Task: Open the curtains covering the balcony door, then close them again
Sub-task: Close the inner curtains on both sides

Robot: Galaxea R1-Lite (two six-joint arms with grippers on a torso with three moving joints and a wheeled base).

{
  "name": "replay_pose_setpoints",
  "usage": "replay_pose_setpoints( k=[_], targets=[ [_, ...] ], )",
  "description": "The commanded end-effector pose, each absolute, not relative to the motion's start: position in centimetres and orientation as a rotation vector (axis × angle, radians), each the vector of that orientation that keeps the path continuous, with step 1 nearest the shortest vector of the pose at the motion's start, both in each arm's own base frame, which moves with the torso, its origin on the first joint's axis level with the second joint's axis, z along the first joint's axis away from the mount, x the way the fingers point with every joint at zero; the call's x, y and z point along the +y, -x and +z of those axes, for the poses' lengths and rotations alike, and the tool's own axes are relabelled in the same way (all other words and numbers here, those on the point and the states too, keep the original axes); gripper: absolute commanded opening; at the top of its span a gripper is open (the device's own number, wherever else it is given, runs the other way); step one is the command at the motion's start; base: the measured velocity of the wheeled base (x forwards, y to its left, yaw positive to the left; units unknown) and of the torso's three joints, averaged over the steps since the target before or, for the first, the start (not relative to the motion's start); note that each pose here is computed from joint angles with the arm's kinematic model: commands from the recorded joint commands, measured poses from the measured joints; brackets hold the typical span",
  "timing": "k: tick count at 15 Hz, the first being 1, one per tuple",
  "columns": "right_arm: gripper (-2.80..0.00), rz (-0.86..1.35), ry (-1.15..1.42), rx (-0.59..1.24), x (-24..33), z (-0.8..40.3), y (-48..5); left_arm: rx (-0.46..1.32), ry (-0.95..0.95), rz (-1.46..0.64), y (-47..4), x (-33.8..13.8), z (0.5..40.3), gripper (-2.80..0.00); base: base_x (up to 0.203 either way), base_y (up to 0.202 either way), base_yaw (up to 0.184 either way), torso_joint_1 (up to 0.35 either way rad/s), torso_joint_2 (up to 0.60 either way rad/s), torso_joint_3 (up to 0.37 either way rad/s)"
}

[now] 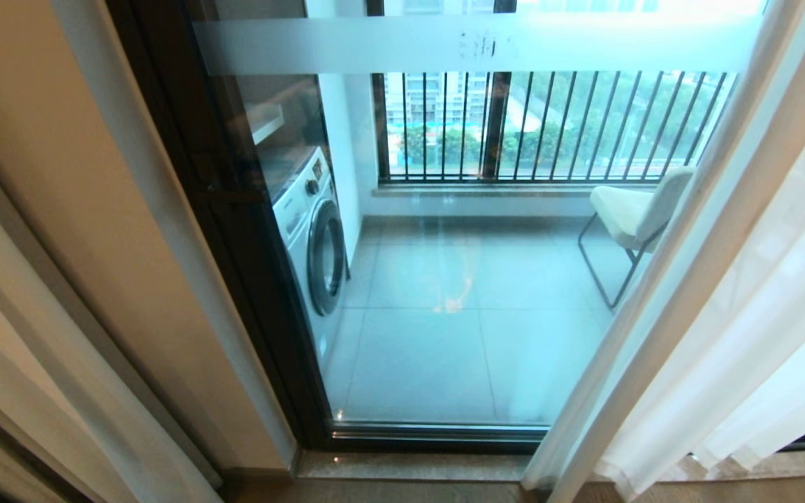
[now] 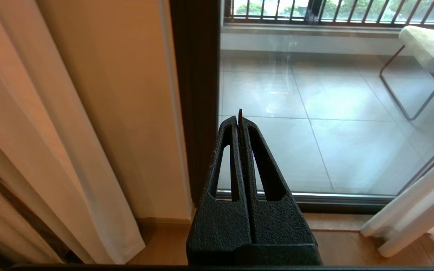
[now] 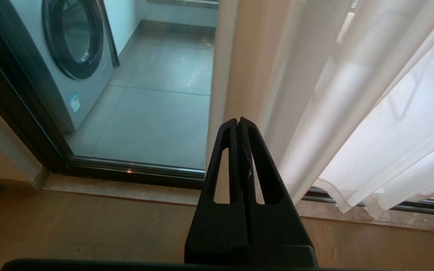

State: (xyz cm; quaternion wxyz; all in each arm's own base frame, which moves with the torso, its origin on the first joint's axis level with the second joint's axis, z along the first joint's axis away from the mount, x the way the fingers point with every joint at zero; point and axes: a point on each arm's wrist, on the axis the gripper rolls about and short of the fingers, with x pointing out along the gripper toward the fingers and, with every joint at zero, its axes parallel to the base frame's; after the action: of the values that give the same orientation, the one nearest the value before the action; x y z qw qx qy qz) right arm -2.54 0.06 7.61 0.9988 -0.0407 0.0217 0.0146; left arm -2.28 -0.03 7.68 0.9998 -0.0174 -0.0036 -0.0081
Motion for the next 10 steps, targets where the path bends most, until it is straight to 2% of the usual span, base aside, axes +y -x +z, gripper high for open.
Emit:
replay_pose_setpoints(
  k=[1, 4, 10],
  targets=[
    [-2.8, 0.03, 0.083, 0.046, 0.06, 7.6, 2.53, -0.007, 0.035, -0.018, 2.28, -0.04, 7.67, -2.8, 0.0, 0.189, -0.001, -0.002, 0.0, 0.002],
    [-2.8, 0.03, 0.084, 0.045, 0.06, 7.61, 2.53, -0.007, 0.034, -0.018, 2.28, -0.04, 7.67, -2.8, 0.0, 0.124, 0.0, 0.002, 0.0, 0.004],
    [-2.8, 0.03, 0.084, 0.045, 0.06, 7.58, 2.52, -0.009, 0.035, -0.017, 2.28, -0.03, 7.69, -2.8, 0.0, 0.0, 0.0, 0.0, 0.0, 0.0]
  ],
)
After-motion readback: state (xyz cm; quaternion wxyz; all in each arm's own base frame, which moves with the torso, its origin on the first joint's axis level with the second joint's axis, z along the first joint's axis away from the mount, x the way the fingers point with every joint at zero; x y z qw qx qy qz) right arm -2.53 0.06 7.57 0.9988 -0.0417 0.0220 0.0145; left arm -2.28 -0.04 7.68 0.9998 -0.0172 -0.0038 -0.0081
